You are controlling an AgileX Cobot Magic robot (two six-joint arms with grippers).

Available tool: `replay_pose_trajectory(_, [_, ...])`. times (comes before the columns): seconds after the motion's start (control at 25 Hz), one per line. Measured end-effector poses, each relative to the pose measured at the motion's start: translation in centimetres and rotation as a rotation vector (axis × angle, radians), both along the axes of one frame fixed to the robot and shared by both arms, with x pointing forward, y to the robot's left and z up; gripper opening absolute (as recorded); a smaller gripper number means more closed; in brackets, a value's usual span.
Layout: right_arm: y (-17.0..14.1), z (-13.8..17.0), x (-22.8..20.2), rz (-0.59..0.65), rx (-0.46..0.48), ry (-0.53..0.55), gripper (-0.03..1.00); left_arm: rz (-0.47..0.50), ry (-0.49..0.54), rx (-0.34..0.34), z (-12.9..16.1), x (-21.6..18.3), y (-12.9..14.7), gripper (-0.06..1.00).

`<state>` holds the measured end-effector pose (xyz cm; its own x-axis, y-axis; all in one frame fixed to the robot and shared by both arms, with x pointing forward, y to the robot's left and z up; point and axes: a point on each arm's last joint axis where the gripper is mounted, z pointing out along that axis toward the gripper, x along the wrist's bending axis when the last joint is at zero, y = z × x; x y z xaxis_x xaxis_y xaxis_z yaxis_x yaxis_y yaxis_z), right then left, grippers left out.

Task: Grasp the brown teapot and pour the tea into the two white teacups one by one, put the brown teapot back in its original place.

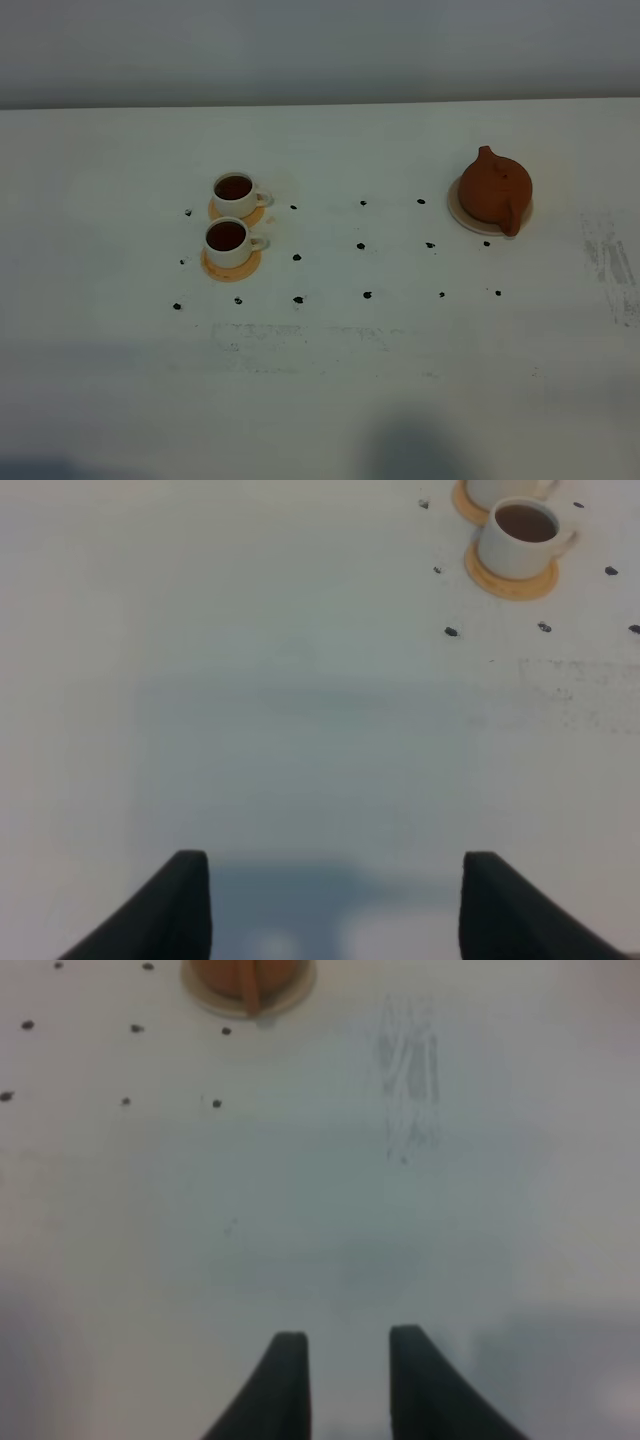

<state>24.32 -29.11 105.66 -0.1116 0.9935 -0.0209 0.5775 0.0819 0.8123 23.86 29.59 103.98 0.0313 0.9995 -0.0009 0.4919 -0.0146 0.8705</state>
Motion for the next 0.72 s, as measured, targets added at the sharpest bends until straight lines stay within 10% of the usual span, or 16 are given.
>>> replay_pose_trajectory(0.72, [0.0,-0.1,-1.7,0.0,0.001,-0.104,0.22,0.0,0.0,0.0,0.0,0.0,0.0,0.52])
